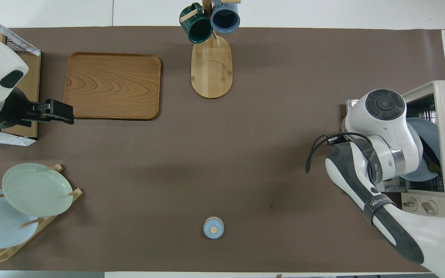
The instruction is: Put eggplant into oven
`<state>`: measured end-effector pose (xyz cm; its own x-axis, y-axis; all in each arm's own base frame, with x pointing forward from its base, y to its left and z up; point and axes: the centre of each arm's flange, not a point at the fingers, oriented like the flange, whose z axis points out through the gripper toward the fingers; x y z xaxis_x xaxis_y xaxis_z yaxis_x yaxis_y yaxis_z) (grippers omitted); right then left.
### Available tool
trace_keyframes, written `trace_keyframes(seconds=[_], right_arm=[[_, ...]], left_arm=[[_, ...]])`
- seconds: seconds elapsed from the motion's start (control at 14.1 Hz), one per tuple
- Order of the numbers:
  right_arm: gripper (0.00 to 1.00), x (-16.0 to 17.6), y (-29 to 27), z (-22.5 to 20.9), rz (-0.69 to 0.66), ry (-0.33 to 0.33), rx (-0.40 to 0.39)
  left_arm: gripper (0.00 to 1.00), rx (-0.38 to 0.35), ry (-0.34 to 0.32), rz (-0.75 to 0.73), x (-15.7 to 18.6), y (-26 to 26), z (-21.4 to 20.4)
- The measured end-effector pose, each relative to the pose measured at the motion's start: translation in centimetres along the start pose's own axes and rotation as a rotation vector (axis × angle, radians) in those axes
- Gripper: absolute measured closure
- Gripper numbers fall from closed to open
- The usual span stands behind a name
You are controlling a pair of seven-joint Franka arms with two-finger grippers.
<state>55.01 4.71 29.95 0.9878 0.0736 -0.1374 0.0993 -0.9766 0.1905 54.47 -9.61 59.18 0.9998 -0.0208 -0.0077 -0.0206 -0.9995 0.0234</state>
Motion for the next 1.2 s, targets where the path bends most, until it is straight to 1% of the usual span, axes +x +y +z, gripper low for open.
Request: trace_keyframes(seconds=[0.28, 0.5, 0.64, 0.78, 0.92, 1.2], right_arm=[[0.99, -0.4, -0.1, 0.7, -0.009, -0.012, -0.009], [0.99, -0.5, -0.6, 0.7, -0.056, -0.010, -0.054], [0.99, -0.3, -0.8, 0.0, -0.098, -0.025, -0.069], [0.99, 0.1, -0.4, -2.1, -0.125, -0.056, -0.082], [0.99, 0.3, 0.9, -5.0, -0.141, -0.066, -0.093], [0.99, -0.7, 5.8, -10.7, -0.150, -0.083, -0.098]], left_arm=[[0.00, 0.000, 0.000, 0.000, 0.0, 0.0, 0.0], [0.00, 0.000, 0.000, 0.000, 0.0, 0.0, 0.0], [0.00, 0.000, 0.000, 0.000, 0.0, 0.0, 0.0], [0.00, 0.000, 0.000, 0.000, 0.0, 0.0, 0.0], [0.00, 0.000, 0.000, 0.000, 0.0, 0.0, 0.0], [0.00, 0.000, 0.000, 0.000, 0.0, 0.0, 0.0]])
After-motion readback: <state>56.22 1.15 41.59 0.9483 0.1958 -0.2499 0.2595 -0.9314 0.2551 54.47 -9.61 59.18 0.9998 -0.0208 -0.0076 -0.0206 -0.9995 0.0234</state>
